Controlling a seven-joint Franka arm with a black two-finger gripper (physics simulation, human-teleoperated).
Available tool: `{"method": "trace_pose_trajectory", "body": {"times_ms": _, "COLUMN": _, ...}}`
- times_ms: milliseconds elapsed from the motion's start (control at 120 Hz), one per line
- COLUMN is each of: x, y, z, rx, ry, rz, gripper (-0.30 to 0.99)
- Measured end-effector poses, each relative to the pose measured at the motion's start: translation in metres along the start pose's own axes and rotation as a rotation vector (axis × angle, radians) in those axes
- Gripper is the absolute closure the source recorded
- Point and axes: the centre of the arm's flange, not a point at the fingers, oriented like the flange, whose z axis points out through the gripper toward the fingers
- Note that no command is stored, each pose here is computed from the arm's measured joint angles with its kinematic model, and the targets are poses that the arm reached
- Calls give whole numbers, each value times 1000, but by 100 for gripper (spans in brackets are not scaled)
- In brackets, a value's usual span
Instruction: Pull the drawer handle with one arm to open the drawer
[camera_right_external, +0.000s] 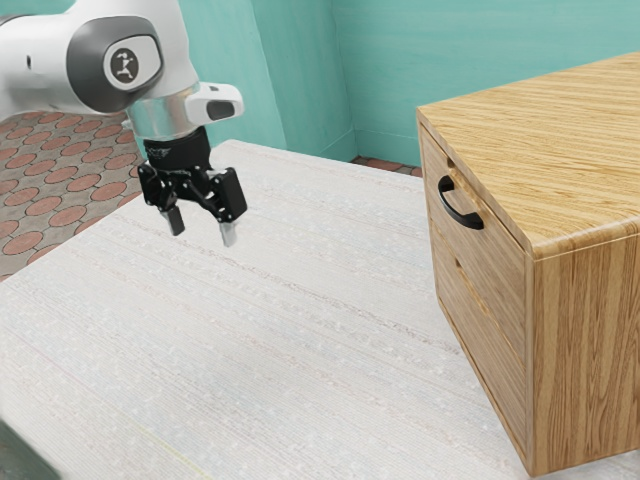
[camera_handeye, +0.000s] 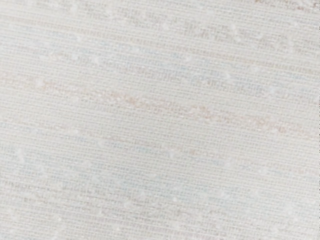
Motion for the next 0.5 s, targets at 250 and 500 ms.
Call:
{"method": "trace_pose_trajectory", "body": {"times_ms": 250, "x": -23, "y": -2, "z": -51, "rx": -40, "ry": 94, "rz": 26, "gripper": 0}}
{"method": "trace_pose_trajectory", "body": {"times_ms": 500, "x": -116, "y": 131, "z": -135, "rx": -174, "ry": 181, "rz": 141, "gripper": 0}}
